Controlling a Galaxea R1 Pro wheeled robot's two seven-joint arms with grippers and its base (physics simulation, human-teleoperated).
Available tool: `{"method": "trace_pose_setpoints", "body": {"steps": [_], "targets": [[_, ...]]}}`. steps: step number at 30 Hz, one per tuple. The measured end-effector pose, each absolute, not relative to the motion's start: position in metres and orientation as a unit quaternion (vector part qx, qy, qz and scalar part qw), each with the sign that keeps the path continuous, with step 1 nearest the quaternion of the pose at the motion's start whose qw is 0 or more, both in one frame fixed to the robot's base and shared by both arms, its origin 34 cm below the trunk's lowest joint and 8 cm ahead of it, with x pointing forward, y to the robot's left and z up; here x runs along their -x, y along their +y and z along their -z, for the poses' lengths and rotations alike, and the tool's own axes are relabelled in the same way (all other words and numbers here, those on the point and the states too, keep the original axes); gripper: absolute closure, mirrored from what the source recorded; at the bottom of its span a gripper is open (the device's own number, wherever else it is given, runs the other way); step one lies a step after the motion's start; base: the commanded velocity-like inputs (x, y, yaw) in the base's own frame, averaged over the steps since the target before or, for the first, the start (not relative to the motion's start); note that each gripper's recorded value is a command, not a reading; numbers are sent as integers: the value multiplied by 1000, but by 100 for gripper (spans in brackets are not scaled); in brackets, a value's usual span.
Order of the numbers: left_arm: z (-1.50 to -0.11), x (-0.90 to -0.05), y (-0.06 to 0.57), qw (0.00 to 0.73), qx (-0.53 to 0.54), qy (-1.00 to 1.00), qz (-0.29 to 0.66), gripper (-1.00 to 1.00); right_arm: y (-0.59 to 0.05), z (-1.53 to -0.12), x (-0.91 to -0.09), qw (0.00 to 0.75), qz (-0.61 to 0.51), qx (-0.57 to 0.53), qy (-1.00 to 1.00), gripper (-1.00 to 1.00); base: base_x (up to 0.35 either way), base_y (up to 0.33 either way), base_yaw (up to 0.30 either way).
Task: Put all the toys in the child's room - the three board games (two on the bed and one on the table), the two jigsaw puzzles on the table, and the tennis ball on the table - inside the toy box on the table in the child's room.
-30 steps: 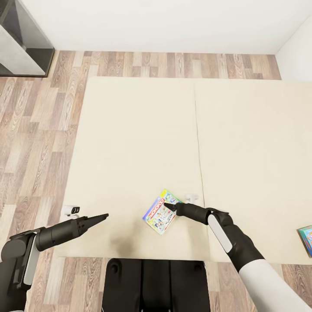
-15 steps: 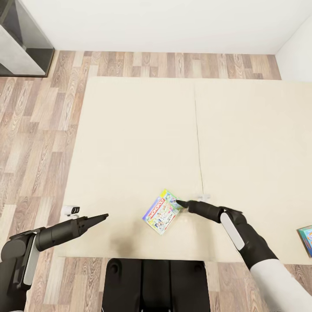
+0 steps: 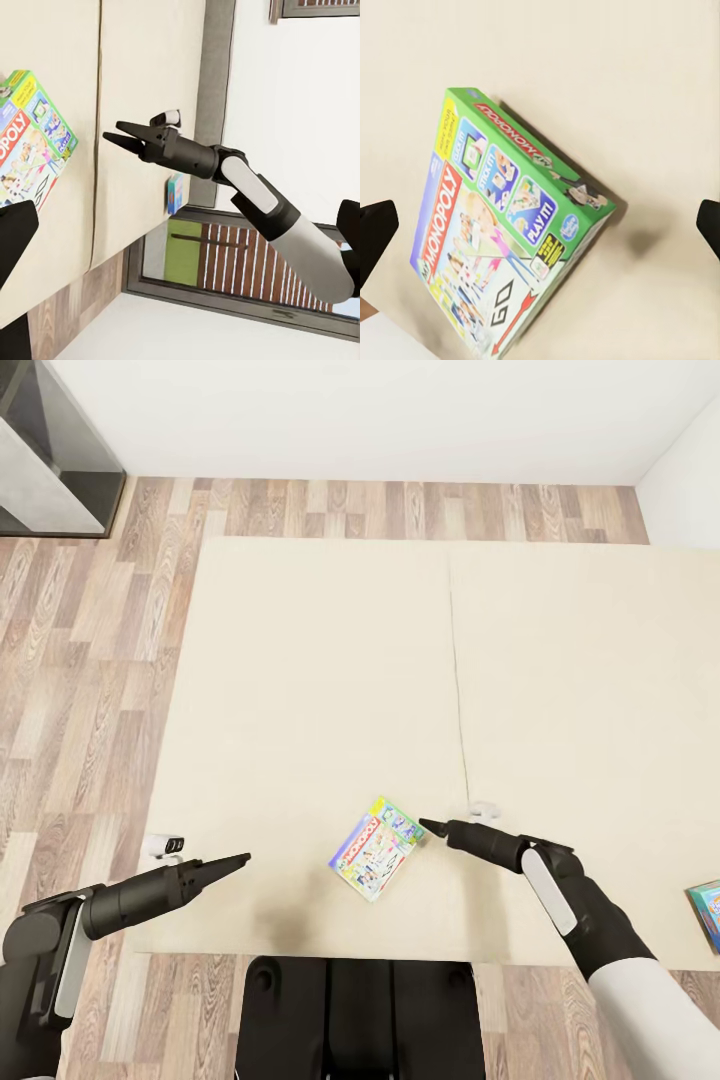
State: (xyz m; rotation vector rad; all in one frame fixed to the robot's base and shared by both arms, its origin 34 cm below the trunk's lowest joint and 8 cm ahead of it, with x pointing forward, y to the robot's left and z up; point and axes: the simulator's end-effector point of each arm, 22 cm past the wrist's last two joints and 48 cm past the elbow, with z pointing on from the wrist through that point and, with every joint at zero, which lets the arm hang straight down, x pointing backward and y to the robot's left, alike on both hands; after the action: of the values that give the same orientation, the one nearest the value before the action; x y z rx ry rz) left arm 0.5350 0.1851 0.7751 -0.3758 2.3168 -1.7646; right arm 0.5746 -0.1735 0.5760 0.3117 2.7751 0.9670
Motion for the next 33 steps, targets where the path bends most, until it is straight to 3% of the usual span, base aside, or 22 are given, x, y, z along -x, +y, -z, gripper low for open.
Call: {"method": "trace_pose_setpoints", "body": {"steps": [33], "targets": [[-776, -535, 186, 103, 128, 784, 599, -100, -146, -547, -538, 81, -323, -128, 934, -100, 0, 0, 0]]}}
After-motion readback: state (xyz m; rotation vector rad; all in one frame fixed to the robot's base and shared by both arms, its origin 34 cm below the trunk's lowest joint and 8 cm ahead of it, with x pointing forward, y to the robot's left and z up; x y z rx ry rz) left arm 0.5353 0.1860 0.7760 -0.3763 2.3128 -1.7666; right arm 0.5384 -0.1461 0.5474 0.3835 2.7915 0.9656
